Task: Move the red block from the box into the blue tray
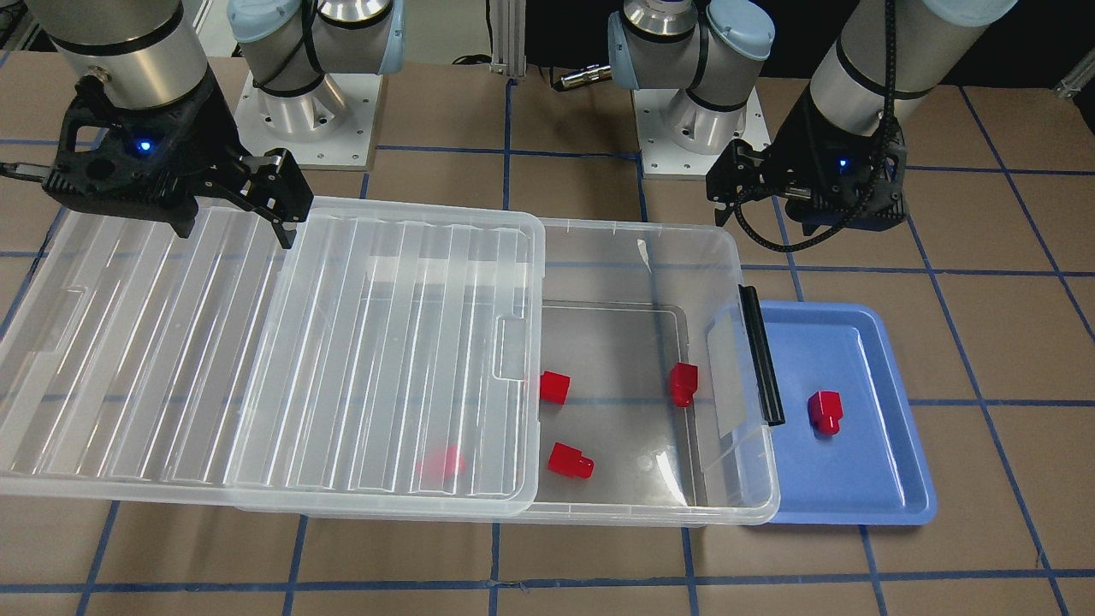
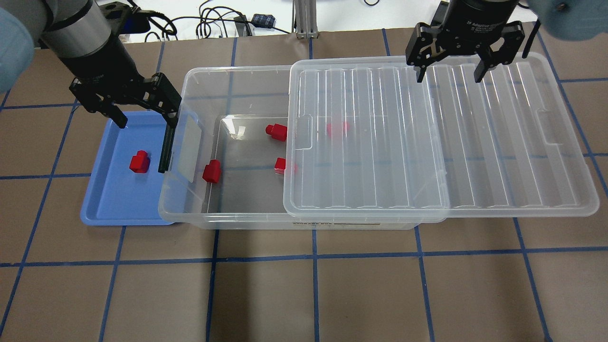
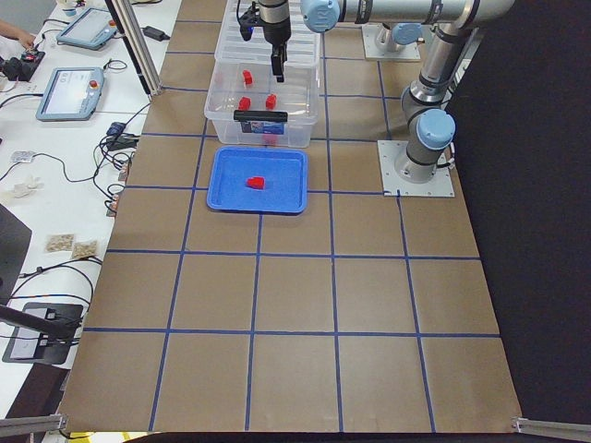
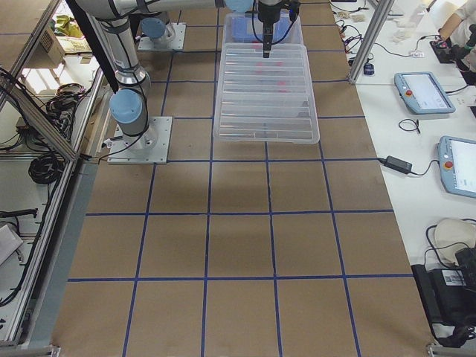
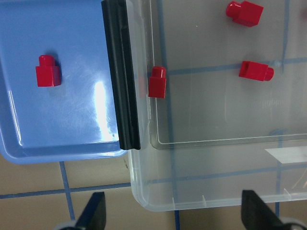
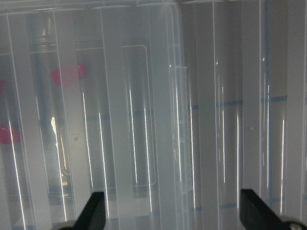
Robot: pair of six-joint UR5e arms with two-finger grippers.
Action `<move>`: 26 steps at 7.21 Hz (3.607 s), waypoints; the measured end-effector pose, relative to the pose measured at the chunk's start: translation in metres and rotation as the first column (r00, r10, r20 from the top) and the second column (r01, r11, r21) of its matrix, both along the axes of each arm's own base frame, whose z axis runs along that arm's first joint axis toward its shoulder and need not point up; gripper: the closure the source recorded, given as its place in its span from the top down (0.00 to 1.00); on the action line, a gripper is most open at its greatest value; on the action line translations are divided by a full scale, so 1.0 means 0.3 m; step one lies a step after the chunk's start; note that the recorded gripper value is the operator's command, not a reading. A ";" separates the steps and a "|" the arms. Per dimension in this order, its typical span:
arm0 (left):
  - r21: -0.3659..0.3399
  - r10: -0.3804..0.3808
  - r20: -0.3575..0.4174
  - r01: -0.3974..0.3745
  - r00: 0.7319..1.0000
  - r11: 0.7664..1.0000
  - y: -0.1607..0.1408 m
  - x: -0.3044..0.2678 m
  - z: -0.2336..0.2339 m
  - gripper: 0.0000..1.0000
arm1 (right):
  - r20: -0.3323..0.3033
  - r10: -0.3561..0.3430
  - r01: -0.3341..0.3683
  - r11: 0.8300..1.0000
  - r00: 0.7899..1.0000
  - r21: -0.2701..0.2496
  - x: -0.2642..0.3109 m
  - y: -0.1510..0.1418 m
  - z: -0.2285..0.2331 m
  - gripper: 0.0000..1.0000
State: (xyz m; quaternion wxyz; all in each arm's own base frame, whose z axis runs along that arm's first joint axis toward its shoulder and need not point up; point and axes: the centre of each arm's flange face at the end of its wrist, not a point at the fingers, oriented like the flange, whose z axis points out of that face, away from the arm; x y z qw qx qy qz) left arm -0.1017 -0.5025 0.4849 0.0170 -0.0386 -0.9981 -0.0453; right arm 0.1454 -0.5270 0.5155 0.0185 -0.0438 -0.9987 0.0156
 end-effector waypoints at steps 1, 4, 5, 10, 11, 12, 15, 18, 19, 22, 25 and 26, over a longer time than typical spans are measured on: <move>0.000 0.000 0.001 0.000 1.000 1.000 0.000 0.001 0.000 1.00 | 0.000 0.000 0.000 1.000 1.000 0.000 0.000 0.000 0.000 1.00; -0.004 -0.001 0.001 0.001 1.000 1.000 0.003 0.000 0.005 1.00 | -0.001 0.000 0.000 1.000 1.000 0.000 -0.003 -0.002 -0.002 1.00; -0.004 0.000 0.001 0.000 1.000 1.000 0.004 0.000 0.006 1.00 | -0.002 -0.001 0.001 1.000 1.000 0.000 -0.024 -0.009 -0.003 1.00; -0.001 0.003 0.000 -0.003 1.000 1.000 0.002 0.001 -0.001 1.00 | -0.003 0.158 -0.157 0.986 0.987 0.047 -0.736 -0.047 -0.035 1.00; 0.000 0.003 -0.001 -0.003 1.000 1.000 0.003 0.000 -0.002 1.00 | 0.001 0.188 -0.188 0.981 0.982 0.054 -0.885 -0.025 -0.085 1.00; 0.000 0.003 -0.001 -0.003 1.000 1.000 0.003 0.000 -0.002 1.00 | -0.004 0.213 -0.213 0.976 0.977 0.048 -1.022 0.002 -0.152 1.00; 0.000 0.004 -0.001 -0.004 1.000 1.000 0.003 0.000 -0.002 1.00 | -0.021 0.248 -0.248 0.969 0.968 0.024 -1.277 0.105 -0.393 1.00; 0.001 0.005 -0.001 -0.005 1.000 1.000 0.003 0.000 -0.003 1.00 | 0.020 0.200 -0.200 0.979 0.980 0.048 -1.295 0.118 -0.508 1.00; 0.000 0.005 -0.002 -0.005 1.000 1.000 0.004 0.000 -0.002 1.00 | 0.037 0.170 -0.171 0.984 0.985 0.043 -1.283 0.114 -0.520 1.00; 0.001 0.006 -0.003 -0.006 1.000 1.000 0.003 0.000 -0.003 1.00 | 0.095 0.035 -0.036 0.999 0.995 0.014 -1.220 0.103 -0.541 1.00; 0.000 0.007 -0.007 -0.007 1.000 1.000 0.003 -0.002 -0.003 1.00 | 0.106 0.020 -0.021 1.000 0.994 0.009 -1.102 0.084 -0.534 1.00; 0.000 0.008 -0.007 -0.008 1.000 1.000 0.003 -0.002 -0.003 1.00 | 0.108 0.023 -0.024 1.000 0.994 0.007 -1.066 0.085 -0.531 1.00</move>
